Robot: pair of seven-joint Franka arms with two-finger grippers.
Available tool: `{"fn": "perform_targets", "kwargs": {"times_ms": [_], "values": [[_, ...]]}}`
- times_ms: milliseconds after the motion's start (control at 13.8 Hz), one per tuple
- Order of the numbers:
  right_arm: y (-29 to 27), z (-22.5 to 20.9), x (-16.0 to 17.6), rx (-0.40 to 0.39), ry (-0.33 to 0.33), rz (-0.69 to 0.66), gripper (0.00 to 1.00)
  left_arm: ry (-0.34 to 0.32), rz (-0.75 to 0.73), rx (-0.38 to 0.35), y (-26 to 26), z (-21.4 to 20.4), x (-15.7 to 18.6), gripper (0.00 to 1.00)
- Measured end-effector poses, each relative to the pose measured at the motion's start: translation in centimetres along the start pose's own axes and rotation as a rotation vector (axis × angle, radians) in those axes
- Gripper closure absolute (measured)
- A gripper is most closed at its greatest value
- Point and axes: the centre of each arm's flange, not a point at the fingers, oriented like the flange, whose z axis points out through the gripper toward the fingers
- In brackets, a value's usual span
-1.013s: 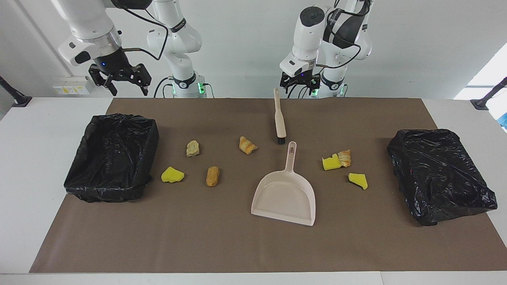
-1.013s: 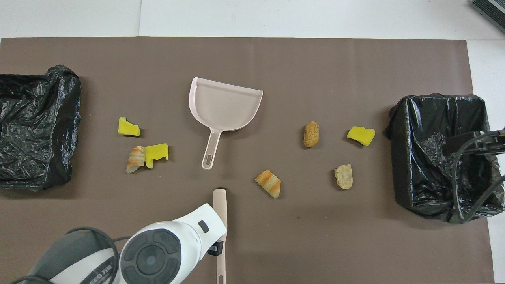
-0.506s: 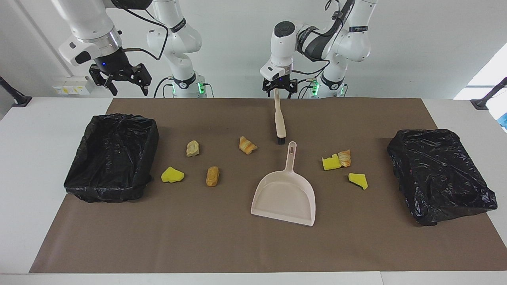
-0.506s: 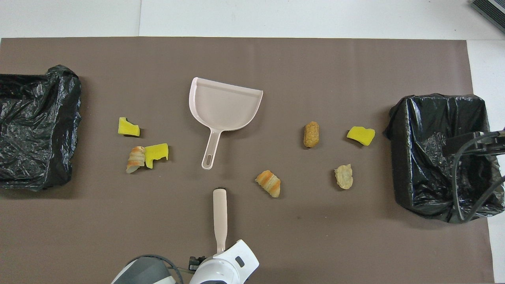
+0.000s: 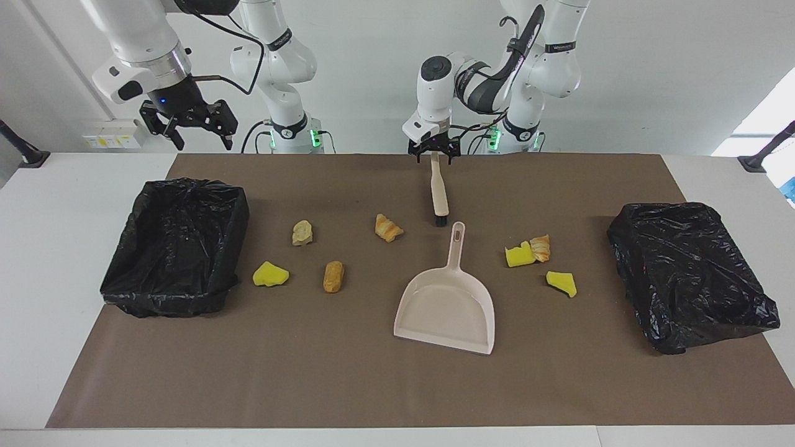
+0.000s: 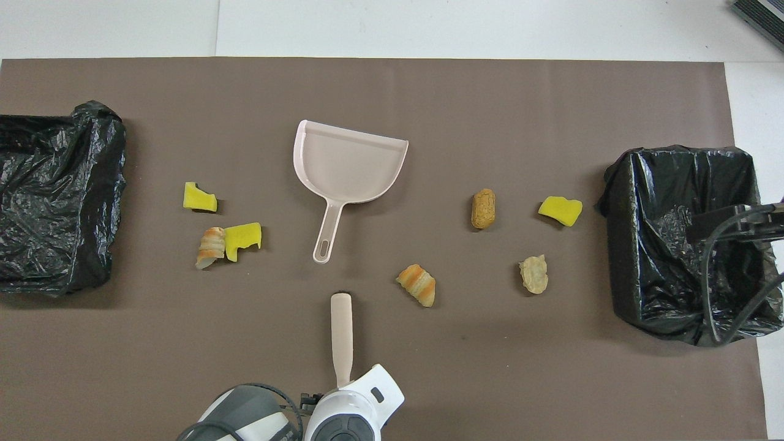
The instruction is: Sweep and dump trash in bin
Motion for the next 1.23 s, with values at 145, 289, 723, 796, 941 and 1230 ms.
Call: {"fn": "perform_targets", "kwargs": {"times_ms": [145,289,723,796,941,1230], "values": [[0.0,0.0,0.0,0.0,-0.001,0.0,0.0,-0.001,0.003,0.002,0.1,0.1,-0.1,0.26],[0.0,0.1,-0.1,0.0,-0.002,0.0,0.0,-0.015,0.005,0.015,0.0,0.2,-0.3,0.34],[-0.1,0.2,-0.1,0.0,-0.006,-0.001,0.0,-0.095,-0.037,0.066,-2.2,-0.4,0.5,0.74],[-0.1,0.5,-0.2,0.0,-0.011,-0.003,0.0,-0.097,-0.046,0.061,-2.7,-1.0,1.2,0.74],[-0.5,1.2,0.0,0.0,-0.012,-0.009,0.0,-0.115,-0.066,0.055,-4.6,-3.3,3.0,0.74],[-2.8,4.4,1.2,0.099,0.032,-0.015,0.0,-0.084,-0.163,-0.018,-13.4,-11.4,6.9,0.74]]}}
